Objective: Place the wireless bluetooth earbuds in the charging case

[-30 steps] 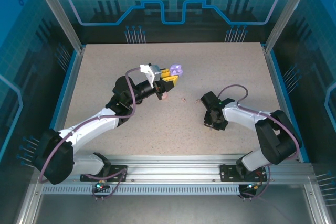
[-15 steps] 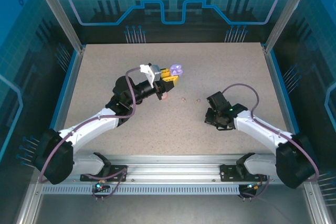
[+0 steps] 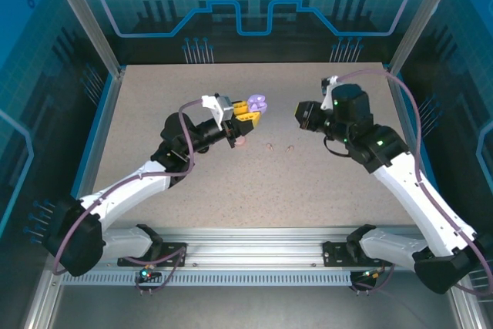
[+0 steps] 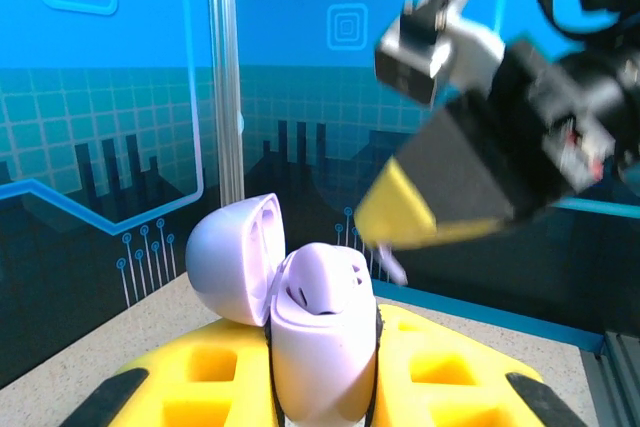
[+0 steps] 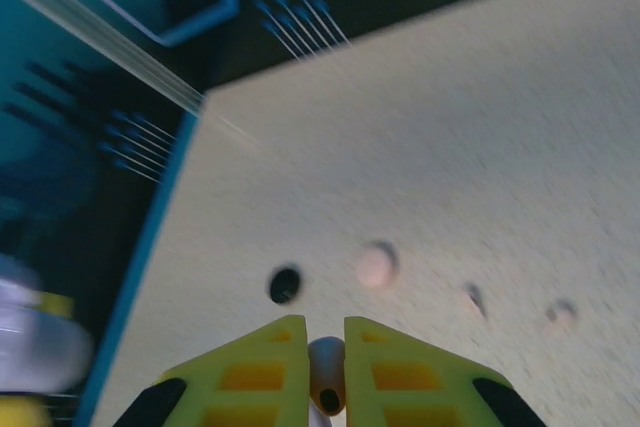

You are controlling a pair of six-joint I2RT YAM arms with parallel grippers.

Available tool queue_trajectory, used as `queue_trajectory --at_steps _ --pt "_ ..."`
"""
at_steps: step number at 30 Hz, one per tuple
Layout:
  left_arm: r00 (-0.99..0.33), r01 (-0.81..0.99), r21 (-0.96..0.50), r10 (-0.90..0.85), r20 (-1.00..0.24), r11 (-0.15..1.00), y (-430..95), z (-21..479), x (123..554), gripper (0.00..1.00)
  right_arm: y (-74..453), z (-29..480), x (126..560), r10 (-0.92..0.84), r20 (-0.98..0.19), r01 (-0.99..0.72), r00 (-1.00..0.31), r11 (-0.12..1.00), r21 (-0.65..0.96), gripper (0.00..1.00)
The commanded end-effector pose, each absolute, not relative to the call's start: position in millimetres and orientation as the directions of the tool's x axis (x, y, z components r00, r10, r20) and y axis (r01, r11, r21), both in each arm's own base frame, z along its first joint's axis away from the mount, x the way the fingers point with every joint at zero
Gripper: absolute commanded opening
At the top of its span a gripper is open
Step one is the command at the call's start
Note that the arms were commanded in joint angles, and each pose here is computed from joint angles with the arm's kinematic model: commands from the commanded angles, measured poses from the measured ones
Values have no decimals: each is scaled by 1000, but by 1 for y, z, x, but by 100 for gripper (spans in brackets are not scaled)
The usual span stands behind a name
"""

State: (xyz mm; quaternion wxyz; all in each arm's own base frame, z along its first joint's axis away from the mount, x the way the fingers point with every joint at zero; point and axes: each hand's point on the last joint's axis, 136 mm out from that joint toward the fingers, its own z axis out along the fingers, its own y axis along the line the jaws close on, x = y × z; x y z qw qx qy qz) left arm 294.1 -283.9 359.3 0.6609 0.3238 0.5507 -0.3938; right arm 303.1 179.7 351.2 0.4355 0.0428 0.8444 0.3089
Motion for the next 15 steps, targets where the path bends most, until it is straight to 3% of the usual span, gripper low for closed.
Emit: queue_trajectory --at_steps 1,7,15 --pt "117 895 31 -168 -979 444 -286 373 282 0 201 388 301 296 -759 -341 -581 758 557 13" --pt "107 903 26 -166 -980 429 -291 372 281 0 225 429 300 305 -800 -467 -517 683 562 14" --pt "110 904 27 -172 -979 427 -294 377 282 0 254 434 287 274 -847 -587 -456 623 517 13"
